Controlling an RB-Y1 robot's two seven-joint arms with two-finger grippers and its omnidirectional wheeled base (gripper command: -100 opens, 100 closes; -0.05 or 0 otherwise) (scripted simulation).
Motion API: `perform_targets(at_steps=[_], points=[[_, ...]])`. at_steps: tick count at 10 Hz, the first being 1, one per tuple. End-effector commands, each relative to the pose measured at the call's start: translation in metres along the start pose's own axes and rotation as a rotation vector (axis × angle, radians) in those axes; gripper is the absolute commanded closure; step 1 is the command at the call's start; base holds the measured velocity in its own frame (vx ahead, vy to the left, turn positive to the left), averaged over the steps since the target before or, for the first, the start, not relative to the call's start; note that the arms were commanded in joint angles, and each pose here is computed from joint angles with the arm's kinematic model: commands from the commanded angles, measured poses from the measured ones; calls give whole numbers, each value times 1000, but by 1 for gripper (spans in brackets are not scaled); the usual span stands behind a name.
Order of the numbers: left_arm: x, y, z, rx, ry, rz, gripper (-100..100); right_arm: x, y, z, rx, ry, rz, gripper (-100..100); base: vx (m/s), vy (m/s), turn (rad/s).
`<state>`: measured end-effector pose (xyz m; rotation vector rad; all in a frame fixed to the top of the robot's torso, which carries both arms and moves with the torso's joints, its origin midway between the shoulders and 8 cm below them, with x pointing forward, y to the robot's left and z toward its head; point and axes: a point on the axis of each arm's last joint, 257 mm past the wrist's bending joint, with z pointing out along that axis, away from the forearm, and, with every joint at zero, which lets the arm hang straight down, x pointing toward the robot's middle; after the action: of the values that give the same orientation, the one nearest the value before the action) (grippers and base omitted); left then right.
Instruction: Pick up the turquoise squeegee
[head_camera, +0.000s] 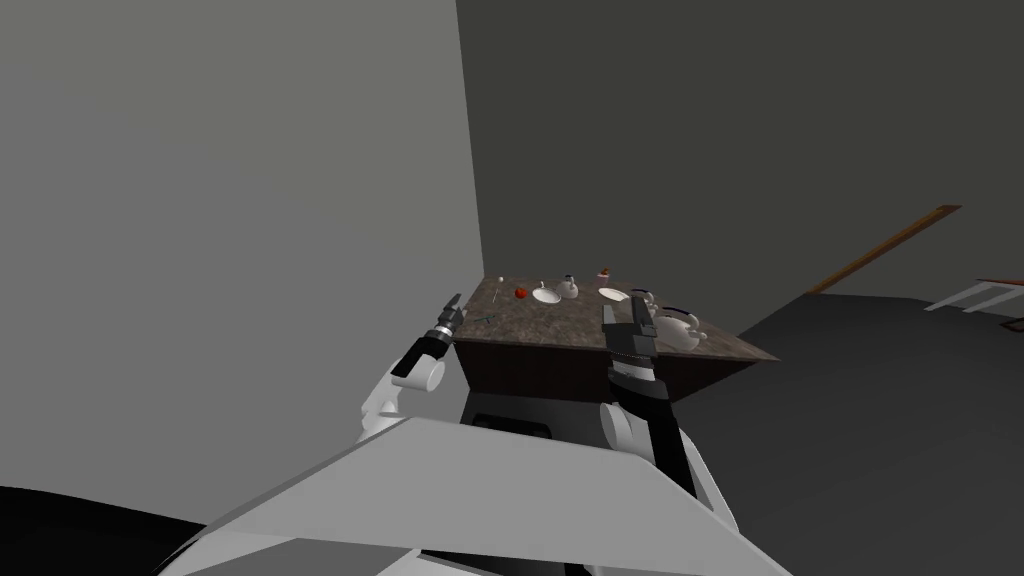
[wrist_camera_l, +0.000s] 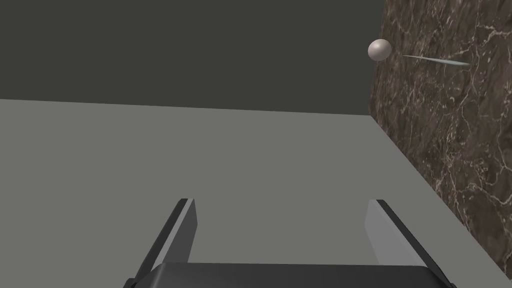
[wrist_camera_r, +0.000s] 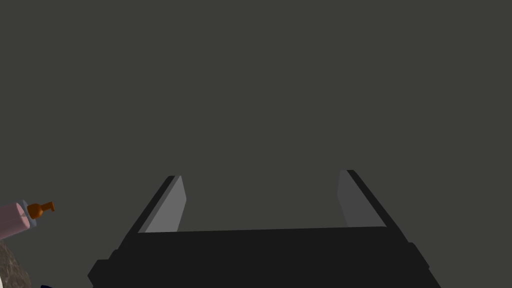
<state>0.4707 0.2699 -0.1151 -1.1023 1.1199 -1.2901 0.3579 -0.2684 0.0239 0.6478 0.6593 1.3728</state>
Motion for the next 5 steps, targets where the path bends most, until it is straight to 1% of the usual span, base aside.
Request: perform_targets(at_steps=[1, 2, 3, 4, 5], points=[[-2, 10, 8, -43, 8, -9, -100, 0, 0, 0, 0, 0, 0, 0, 12, -24, -61], [-2, 17, 8, -70, 7, -9, -100, 0, 0, 0, 0, 0, 0, 0, 12, -21, -42], [-2, 21, 7, -85, 6, -8, -100, 0, 0, 0, 0, 0, 0, 0, 5, -10, 1], [-4, 28, 14, -116, 11, -16, -100, 0, 0, 0, 0, 0, 0, 0, 12, -17, -72], [-5, 36, 13, -145, 10, -16, -100, 0, 0, 0, 0, 0, 0, 0, 13, -17, -55]])
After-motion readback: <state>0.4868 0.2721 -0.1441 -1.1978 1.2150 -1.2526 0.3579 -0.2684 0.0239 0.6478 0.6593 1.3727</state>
